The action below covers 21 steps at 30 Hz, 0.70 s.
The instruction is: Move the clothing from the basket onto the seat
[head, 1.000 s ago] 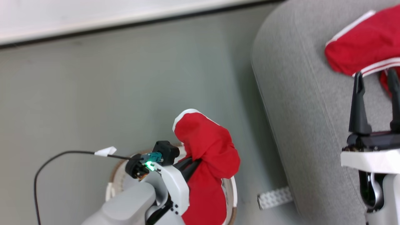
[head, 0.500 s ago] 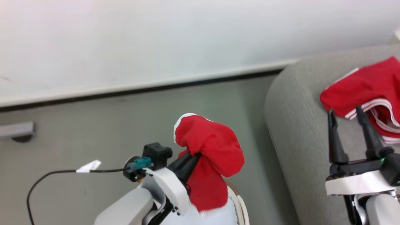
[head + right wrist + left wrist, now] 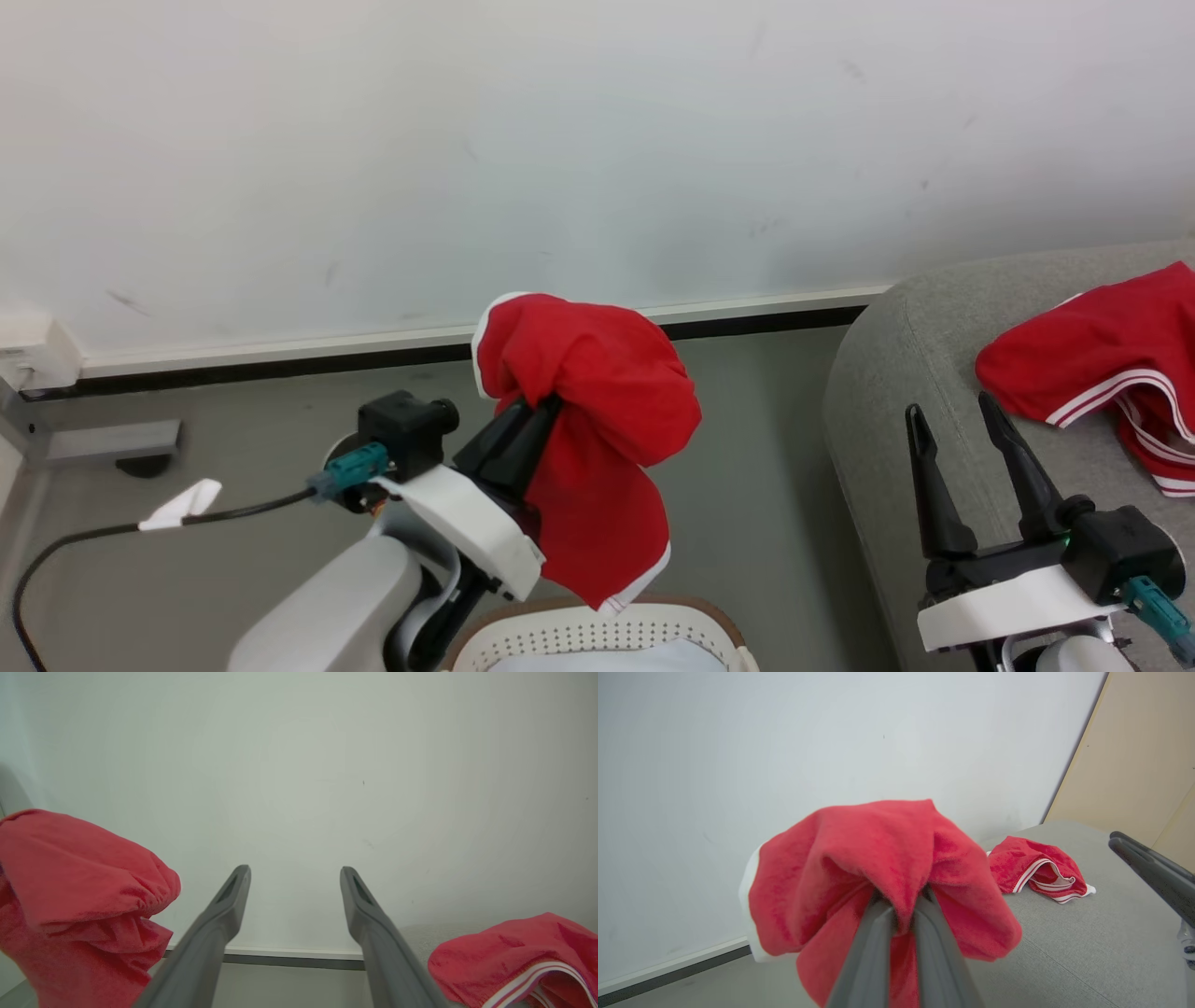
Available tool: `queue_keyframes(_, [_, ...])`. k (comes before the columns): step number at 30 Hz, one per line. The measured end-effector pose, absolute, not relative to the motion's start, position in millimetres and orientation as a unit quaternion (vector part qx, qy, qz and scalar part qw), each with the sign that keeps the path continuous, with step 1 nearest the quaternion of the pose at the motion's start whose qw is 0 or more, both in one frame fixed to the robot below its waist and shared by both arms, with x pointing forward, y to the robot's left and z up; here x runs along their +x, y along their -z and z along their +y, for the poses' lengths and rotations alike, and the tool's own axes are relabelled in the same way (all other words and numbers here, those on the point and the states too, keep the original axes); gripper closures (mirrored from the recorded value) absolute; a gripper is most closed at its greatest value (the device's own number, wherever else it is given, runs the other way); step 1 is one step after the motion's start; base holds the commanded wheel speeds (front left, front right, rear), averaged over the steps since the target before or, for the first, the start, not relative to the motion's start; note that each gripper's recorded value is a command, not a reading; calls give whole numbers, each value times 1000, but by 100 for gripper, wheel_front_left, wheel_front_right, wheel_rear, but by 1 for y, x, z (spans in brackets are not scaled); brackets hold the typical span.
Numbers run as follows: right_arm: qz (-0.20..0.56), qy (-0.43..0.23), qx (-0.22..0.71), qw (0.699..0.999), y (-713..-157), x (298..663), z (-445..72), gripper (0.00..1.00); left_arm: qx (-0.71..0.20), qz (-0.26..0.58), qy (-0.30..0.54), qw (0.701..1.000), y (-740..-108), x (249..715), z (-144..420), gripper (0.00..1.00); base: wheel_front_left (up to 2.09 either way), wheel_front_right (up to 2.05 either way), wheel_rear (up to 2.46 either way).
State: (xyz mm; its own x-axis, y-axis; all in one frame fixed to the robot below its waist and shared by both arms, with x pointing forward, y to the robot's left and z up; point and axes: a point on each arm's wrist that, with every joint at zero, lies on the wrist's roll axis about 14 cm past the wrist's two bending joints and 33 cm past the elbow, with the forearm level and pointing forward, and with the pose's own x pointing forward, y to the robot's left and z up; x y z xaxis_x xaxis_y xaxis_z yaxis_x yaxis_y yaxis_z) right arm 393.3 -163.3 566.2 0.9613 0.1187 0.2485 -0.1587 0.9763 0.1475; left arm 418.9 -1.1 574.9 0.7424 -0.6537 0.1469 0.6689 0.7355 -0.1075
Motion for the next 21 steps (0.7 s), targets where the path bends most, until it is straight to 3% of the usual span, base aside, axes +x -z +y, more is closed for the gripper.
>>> queue_keyframes(9, [-113,-100,104,983,-563,385,-137,0,-92,-124,319,935,-638,422,24,100,0,0,0])
queue_keyframes(21, [-98,-125,111,981,-554,384,-117,0,-87,-139,305,938,-653,419,35,100,0,0,0])
